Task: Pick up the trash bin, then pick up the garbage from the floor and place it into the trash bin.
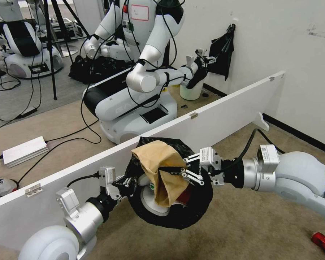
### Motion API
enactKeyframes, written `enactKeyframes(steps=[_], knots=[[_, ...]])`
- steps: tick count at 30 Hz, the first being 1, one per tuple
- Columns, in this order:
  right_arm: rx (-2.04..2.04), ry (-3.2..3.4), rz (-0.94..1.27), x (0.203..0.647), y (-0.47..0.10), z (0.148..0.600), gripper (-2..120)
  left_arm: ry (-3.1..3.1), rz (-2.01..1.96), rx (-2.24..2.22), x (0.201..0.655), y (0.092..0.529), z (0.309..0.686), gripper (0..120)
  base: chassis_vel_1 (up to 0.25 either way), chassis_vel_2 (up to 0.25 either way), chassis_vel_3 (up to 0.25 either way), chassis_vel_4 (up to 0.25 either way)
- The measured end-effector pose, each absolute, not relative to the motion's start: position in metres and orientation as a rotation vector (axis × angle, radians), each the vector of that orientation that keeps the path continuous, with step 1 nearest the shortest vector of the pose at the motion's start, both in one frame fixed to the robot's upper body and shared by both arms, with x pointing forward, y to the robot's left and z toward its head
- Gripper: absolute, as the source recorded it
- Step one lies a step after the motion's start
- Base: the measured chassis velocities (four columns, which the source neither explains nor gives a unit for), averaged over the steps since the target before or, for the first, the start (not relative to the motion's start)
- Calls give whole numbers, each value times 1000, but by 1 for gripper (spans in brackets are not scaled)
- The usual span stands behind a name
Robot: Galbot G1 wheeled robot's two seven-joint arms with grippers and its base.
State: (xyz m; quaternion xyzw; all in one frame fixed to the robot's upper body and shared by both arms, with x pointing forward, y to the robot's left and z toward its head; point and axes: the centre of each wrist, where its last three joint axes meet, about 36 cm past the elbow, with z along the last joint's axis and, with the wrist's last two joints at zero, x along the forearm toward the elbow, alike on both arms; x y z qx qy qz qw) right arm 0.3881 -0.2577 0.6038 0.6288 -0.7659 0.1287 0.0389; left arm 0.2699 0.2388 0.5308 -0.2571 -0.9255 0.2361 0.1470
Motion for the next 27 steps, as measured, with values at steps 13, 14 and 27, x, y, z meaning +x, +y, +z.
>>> enactKeyframes(steps=[13,14,27], knots=[[1909,-2340,397,392,-258,597,0,-2654,691,-756,272,240,533,0,0,0,0,0],[1908,-2339,400,393,-258,596,0,-2655,690,-759,272,241,534,0,0,0,0,0],[1912,-2327,426,394,-257,598,0,-2653,696,-782,276,241,537,0,0,0,0,0]])
